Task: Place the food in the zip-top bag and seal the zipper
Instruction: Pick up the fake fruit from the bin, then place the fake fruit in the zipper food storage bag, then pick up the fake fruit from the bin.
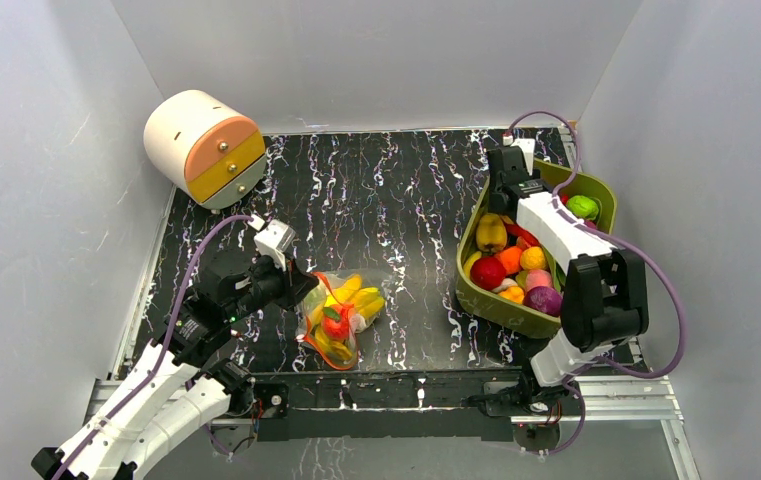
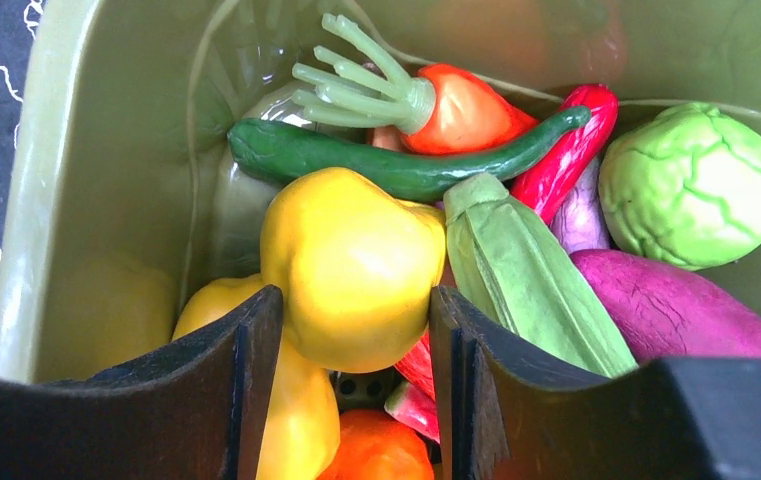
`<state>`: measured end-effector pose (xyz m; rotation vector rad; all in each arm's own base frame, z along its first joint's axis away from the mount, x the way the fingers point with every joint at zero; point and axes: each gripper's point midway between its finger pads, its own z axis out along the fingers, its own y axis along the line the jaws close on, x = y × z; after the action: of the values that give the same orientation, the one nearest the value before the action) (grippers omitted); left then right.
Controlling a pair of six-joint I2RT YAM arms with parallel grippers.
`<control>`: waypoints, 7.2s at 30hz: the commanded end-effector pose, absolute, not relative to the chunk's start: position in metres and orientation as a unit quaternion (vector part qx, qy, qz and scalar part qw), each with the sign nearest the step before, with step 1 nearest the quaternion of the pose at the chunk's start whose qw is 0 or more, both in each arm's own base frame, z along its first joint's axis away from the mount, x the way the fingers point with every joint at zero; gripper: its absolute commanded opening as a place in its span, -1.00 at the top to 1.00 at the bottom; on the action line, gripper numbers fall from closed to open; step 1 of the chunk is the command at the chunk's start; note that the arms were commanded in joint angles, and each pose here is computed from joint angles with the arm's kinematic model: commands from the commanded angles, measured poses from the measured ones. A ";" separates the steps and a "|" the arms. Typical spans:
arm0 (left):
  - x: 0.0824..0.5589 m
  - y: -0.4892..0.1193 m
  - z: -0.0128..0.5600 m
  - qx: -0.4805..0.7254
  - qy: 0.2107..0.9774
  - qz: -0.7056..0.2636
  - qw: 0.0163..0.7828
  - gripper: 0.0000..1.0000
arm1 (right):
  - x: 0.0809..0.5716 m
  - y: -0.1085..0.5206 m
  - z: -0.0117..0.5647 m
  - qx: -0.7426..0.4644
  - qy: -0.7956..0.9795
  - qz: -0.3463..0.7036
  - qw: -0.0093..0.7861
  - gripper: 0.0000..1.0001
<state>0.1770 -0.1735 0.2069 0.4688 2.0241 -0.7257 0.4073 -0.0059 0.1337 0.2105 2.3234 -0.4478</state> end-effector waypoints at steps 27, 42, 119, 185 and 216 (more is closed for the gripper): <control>0.184 -0.181 0.223 0.174 0.816 -0.308 0.458 1.00 | 0.319 0.042 0.244 0.104 0.885 0.038 0.452 0.23; 0.239 -0.192 0.258 0.086 0.841 -0.270 0.461 1.00 | 0.258 0.143 0.347 -0.017 0.807 0.348 0.477 0.31; 0.187 -0.217 0.308 0.084 0.806 -0.421 0.407 1.00 | 0.212 0.366 0.248 -0.234 0.759 0.335 0.507 -0.11; 0.186 -0.171 0.199 0.189 0.830 -0.269 0.449 1.00 | 0.304 0.026 0.196 0.068 0.933 -0.139 0.326 -0.07; 0.183 -0.168 0.204 0.188 0.826 -0.271 0.458 1.00 | 0.300 -0.029 0.126 0.087 0.937 -0.234 0.245 -0.38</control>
<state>0.1838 -0.1689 0.1981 0.4561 2.0639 -0.6664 0.2931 -0.0258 0.1263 0.2130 2.5902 -0.6290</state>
